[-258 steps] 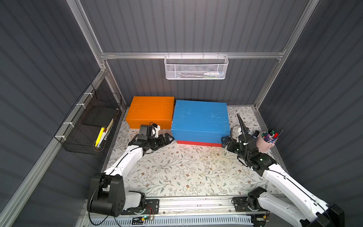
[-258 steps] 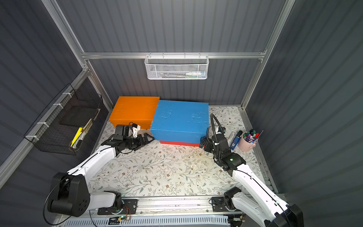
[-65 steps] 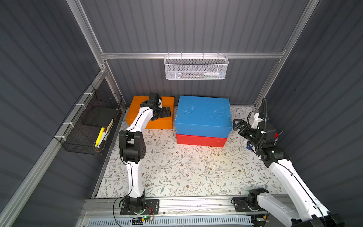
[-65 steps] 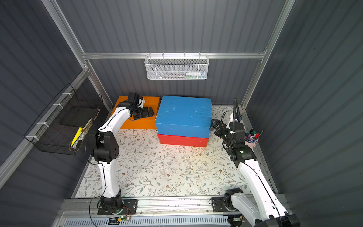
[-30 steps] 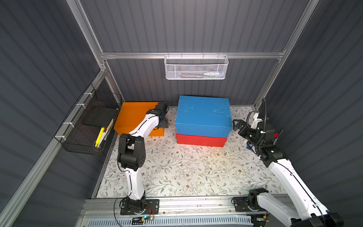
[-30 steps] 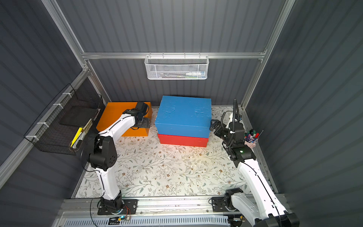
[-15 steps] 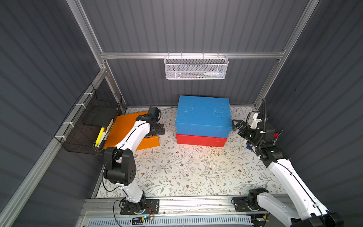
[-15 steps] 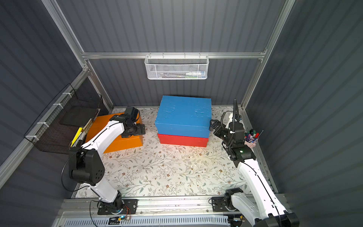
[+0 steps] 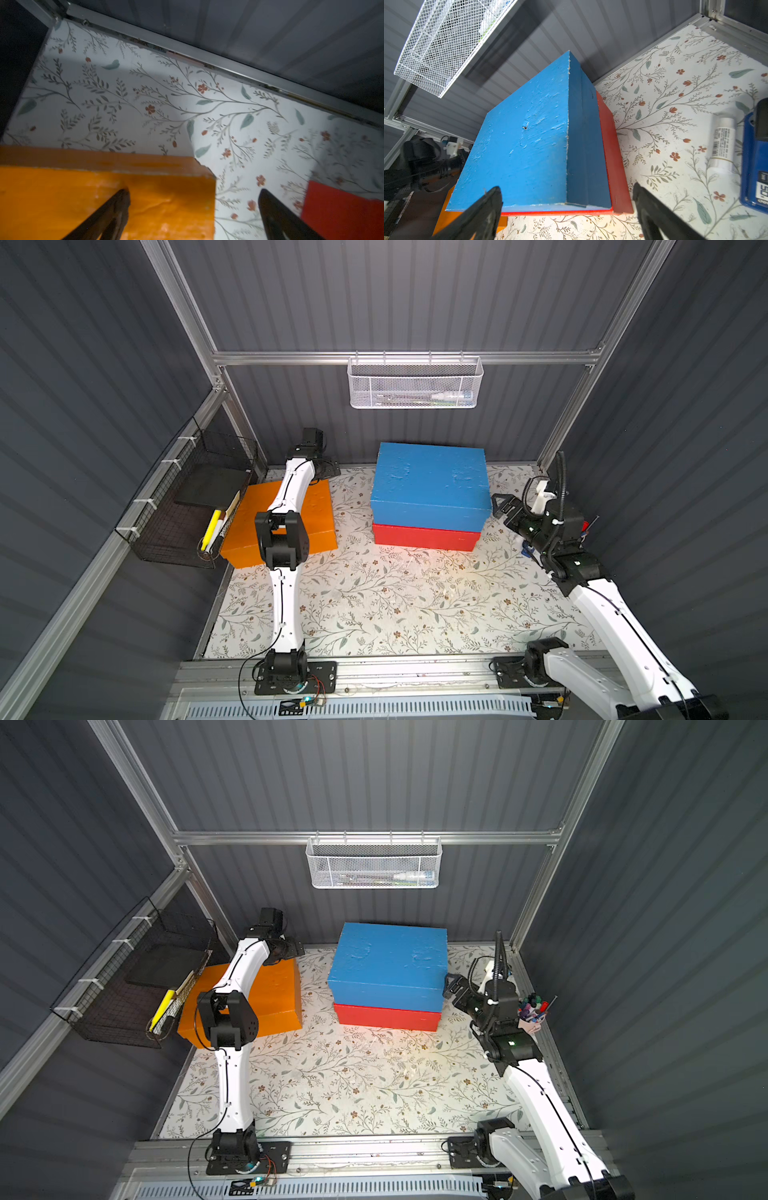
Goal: Stack the shoeboxes
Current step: Move the shoebox to the center of the board.
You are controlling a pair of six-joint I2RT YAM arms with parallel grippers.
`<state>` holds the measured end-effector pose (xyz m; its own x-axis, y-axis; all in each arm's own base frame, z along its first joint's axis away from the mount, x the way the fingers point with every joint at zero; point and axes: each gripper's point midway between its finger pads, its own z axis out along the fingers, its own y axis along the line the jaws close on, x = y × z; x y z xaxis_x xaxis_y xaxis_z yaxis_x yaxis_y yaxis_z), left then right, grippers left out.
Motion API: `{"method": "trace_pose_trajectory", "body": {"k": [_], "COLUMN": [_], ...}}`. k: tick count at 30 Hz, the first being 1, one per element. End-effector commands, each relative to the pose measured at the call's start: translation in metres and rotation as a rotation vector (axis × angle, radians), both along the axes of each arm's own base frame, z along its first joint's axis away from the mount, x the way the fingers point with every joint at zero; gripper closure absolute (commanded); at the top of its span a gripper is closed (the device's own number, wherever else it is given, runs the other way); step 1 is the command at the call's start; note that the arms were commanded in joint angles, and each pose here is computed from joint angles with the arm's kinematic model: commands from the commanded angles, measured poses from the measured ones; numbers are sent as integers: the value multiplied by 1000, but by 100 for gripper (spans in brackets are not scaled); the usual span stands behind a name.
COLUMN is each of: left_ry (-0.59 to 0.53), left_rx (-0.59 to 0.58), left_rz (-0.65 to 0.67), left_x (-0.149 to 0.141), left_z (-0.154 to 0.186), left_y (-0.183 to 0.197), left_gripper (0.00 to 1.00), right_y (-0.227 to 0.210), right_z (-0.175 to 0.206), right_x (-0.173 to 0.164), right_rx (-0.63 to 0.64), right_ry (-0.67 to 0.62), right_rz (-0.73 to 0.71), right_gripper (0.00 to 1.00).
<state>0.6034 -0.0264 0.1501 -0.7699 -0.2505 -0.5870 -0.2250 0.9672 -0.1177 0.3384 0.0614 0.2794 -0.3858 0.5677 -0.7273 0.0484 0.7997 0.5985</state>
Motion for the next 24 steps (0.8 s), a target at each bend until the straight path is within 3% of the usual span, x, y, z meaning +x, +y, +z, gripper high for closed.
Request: {"method": "trace_pose_trajectory", "body": {"k": [1,6,10,14,24], "left_ry": [-21,-7,20,47,183], "left_rx": [-95,-128,-203,-297,-344], "left_rz": [-42,-66,-81,-62,10], "left_x": [12,15,-2,-43,-164], "left_z": [-11,-26,-35,-46,-84], "left_y": [-1,-3,-14,-27,-30], "left_gripper": [1,1,1,1,1], "right_y": [0,2,4,3,10], "right_z": [-3,-5,-4,-3,2], "right_x": [4,5,4,2,-7], "right_rx": [-10,-1,4,3,33], "right_ry": [-1,9,7,5,-3], "right_rz": [3,12,19,19,60], "right_gripper": [1,1,1,1,1]}}
